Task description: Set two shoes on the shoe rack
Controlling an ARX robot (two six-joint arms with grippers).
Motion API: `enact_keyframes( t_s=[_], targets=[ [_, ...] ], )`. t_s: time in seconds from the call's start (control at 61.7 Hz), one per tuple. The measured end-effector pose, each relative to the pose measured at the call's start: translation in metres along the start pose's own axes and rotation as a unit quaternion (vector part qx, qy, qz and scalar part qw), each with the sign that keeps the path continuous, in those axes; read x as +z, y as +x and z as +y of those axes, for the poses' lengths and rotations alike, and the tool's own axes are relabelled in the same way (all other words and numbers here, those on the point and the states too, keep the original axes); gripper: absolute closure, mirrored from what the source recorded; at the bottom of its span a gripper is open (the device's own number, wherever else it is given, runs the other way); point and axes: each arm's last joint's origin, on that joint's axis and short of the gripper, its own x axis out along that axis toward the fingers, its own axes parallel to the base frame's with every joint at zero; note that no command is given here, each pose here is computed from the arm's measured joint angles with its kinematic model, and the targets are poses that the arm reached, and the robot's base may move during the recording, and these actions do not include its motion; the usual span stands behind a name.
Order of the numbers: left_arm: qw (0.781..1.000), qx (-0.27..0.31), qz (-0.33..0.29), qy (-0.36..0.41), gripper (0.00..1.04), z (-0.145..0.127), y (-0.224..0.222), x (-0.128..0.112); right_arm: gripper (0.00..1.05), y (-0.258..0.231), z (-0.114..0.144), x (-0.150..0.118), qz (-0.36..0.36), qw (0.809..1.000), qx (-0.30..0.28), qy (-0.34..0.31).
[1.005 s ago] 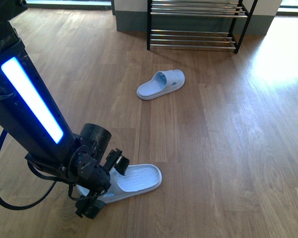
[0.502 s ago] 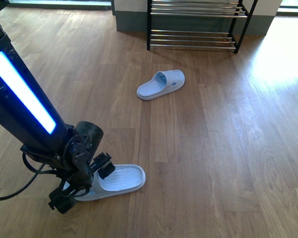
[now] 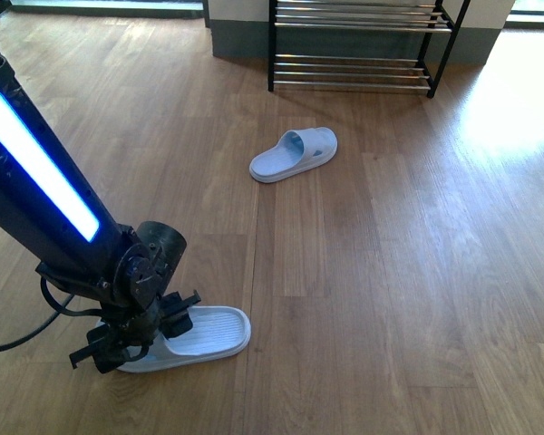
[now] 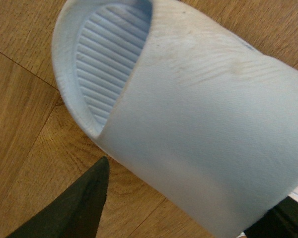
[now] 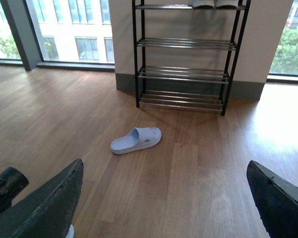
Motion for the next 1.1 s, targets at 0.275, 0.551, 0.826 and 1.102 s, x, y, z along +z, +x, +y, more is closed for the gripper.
enact_keyframes(
  t_s=[0.275,0.551,0.826,1.102],
  targets=[
    [1.0,0.005,0.0,0.019,0.85,-0.001,-0.001,0.0,0.09,0.0,0.0,0.0,0.0,1.0,0.0,0.0],
    [0.995,0.005,0.015,0.1,1.02,-0.004,-0.004,-0.003,0.09,0.0,0.0,0.0,0.0,1.0,0.0,0.0],
    [0.974,-0.012,0.009,0.225,1.02,-0.007,-0.03,0.005,0.09,0.0,0.0,0.0,0.0,1.0,0.0,0.0],
    [0.945,-0.061,-0.096,0.307,1.02,-0.012,-0.111,0.043,0.09,0.0,0.0,0.0,0.0,1.0,0.0,0.0]
  ],
)
